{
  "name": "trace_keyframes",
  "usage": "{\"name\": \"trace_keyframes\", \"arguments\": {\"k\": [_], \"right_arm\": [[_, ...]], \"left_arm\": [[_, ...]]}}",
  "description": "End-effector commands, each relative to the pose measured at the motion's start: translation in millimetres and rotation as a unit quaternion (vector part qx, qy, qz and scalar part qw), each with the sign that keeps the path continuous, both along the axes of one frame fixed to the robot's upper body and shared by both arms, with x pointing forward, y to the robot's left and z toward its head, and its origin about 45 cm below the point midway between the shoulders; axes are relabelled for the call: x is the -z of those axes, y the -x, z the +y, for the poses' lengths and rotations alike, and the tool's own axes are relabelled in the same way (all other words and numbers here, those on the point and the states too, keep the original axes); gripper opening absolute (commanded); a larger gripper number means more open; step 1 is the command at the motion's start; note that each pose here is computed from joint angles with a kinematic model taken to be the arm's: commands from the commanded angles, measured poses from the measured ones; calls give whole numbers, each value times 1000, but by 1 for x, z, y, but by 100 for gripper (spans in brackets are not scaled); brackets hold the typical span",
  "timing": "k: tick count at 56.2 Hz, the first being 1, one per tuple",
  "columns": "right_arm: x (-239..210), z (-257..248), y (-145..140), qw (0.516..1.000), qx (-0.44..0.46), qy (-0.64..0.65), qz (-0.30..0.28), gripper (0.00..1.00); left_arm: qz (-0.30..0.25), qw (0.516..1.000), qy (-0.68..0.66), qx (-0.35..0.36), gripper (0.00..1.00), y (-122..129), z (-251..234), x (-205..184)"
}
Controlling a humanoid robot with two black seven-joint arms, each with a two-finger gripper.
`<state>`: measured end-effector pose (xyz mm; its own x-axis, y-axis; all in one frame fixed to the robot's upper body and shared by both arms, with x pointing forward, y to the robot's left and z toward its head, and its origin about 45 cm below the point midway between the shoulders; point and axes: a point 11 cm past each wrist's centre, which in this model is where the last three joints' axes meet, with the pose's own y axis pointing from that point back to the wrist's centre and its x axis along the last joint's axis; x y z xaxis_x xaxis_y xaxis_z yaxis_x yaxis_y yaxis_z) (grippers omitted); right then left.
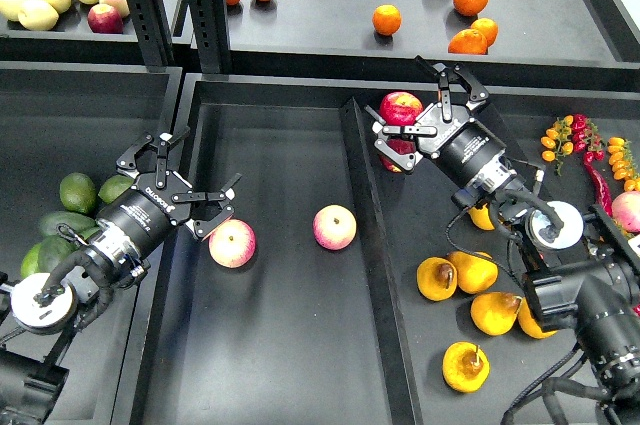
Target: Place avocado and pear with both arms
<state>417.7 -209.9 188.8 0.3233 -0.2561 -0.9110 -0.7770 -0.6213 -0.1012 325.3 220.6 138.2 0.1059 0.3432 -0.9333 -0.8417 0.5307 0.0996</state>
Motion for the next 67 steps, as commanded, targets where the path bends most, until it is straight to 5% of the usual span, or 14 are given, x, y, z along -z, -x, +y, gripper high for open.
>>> {"name": "trace_keyframes", "arguments": {"k": [1,19,55,67], "right_arm": [[-4,-19,-1,997,68,-24,-20,99],[-20,-50,10,971,209,-87,-78,99],[55,-38,123,982,184,-32,7,99],[62,-34,133,984,177,-33,16,100]], "left_arm": [[-4,1000,1,-4,100,-1,1,-2],[-16,999,7,-43,100,1,9,-3],[0,999,15,-50,100,42,12,6],[13,998,15,-54,99,51,14,14]]}}
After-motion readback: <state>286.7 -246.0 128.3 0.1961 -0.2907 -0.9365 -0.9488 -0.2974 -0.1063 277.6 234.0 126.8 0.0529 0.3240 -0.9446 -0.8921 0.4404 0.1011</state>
